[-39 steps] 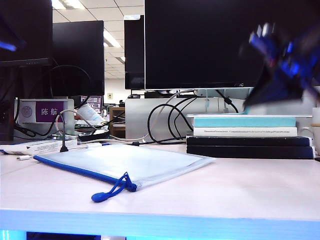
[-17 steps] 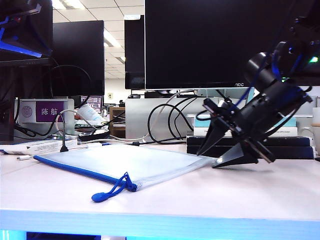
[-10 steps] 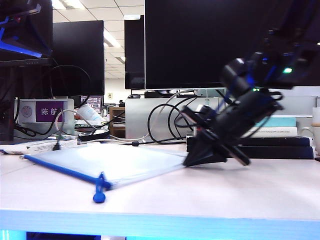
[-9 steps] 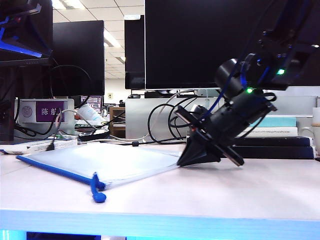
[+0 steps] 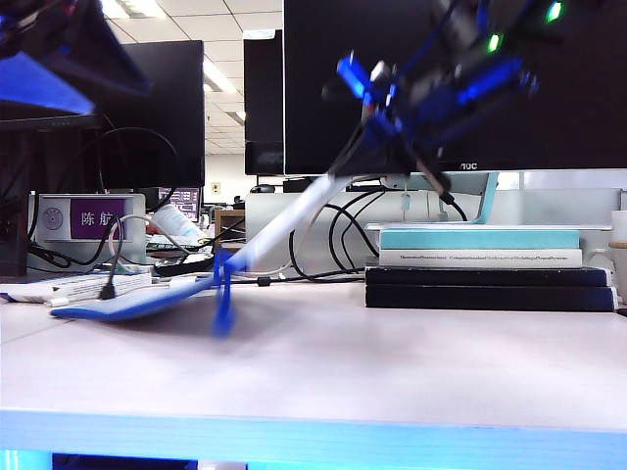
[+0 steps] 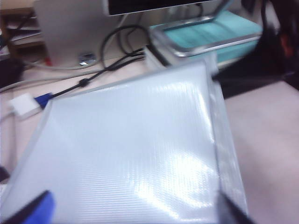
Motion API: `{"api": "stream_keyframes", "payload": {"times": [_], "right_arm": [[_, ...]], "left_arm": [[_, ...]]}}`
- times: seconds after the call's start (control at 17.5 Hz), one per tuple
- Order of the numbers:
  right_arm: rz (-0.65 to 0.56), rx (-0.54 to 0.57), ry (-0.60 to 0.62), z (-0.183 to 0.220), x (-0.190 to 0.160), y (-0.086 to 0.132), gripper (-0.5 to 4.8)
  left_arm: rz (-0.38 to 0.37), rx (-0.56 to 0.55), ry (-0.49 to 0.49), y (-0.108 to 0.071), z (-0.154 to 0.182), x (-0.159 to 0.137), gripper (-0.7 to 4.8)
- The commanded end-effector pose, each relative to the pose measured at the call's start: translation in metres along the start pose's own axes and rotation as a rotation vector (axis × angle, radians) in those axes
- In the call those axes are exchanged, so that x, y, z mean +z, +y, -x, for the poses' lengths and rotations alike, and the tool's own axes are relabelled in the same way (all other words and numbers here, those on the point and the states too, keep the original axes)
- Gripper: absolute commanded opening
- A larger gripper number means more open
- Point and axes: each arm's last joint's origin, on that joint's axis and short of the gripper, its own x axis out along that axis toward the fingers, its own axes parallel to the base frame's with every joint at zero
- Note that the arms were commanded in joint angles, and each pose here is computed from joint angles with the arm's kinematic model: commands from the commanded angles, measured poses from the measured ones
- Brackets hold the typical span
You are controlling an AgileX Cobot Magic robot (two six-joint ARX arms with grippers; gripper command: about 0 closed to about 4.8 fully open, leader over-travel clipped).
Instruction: Pick up the transparent plastic file bag with a blue zipper and open its zipper.
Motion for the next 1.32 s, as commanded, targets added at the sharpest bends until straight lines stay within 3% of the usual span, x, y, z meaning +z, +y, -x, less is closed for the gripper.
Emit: {"api": "stream_keyframes", "payload": {"times": [0.06, 0.17, 0.23, 0.34, 0.46, 0.52, 0.69, 0.8, 0.97, 1.09, 1.32], "right_arm": [[0.016, 0.055, -0.063, 0.018, 0.017, 0.023, -0.02], [0.019, 0.083, -0.083, 0.023, 0.027, 0.033, -0.02], [0.022, 0.088, -0.091, 0.025, 0.031, 0.036, -0.02], [0.021, 0.106, -0.111, 0.028, 0.040, 0.044, -0.02], [0.009, 0.139, -0.113, 0.031, 0.046, 0.050, -0.02], [0.003, 0.162, -0.106, 0.032, 0.048, 0.053, -0.02], [-0.031, 0.200, -0.076, 0.032, 0.047, 0.058, -0.02], [-0.044, 0.237, -0.046, 0.030, 0.045, 0.063, -0.02], [-0.049, 0.269, -0.056, 0.030, 0.046, 0.068, -0.02], [-0.051, 0.288, -0.063, 0.031, 0.048, 0.069, -0.02], [-0.037, 0.298, -0.079, 0.036, 0.050, 0.074, -0.02]], "left_arm": [[-0.048, -0.103, -0.008, -0.028, -0.005, 0.001, 4.79], [-0.154, -0.036, 0.028, -0.063, -0.008, -0.011, 4.79], [-0.170, 0.007, 0.034, -0.078, -0.007, -0.018, 4.79], [-0.092, 0.158, 0.048, -0.102, -0.001, -0.037, 4.79], [-0.065, 0.116, 0.039, -0.114, 0.003, -0.050, 4.74], [-0.036, 0.124, 0.027, -0.117, 0.004, -0.055, 4.33], [0.011, 0.181, -0.073, -0.114, 0.003, -0.047, 4.33], [0.045, 0.110, -0.118, -0.113, 0.002, -0.042, 4.24], [0.123, 0.053, -0.114, -0.113, 0.002, -0.042, 3.84], [0.120, 0.055, -0.103, -0.113, 0.001, -0.043, 3.33], [0.110, 0.201, -0.032, -0.109, 0.002, -0.052, 3.33]]}}
